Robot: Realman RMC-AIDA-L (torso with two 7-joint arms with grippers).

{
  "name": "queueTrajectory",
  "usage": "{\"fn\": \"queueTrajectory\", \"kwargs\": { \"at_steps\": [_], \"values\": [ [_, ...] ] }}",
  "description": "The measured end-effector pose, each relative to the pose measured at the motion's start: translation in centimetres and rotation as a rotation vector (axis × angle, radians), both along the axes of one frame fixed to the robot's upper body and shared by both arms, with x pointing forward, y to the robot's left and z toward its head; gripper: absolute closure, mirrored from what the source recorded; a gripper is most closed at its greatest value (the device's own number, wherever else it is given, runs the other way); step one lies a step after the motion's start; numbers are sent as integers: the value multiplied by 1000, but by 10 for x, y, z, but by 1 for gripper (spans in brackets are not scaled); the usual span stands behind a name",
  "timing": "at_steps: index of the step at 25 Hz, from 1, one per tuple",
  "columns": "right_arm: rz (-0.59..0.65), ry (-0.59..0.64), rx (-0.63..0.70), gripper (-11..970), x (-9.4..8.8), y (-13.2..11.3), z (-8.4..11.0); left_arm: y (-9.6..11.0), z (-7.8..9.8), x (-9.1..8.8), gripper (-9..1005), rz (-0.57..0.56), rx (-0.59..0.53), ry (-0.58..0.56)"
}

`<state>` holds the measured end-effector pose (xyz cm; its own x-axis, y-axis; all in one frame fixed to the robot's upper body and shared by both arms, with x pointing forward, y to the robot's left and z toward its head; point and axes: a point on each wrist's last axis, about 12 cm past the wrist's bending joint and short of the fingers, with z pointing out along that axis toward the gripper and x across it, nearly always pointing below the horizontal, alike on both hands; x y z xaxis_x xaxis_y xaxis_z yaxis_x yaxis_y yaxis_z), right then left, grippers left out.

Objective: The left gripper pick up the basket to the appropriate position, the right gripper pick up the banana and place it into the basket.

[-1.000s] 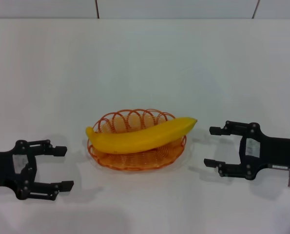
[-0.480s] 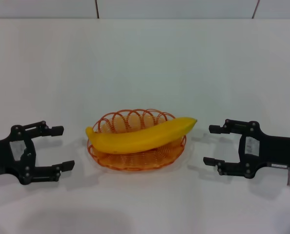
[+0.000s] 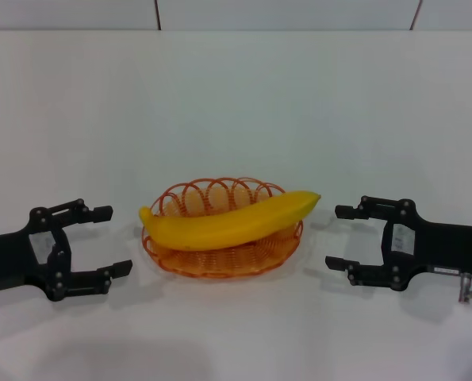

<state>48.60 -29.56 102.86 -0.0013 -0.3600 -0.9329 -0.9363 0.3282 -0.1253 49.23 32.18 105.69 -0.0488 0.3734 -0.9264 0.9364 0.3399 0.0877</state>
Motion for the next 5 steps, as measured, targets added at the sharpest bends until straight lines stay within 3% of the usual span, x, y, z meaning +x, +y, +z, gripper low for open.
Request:
{"fn": "queueTrajectory", "kwargs": {
  "at_steps": [5],
  "values": [
    [0,-2,0,219,0,0,0,2,0,0,148,5,1,9]
  ]
}}
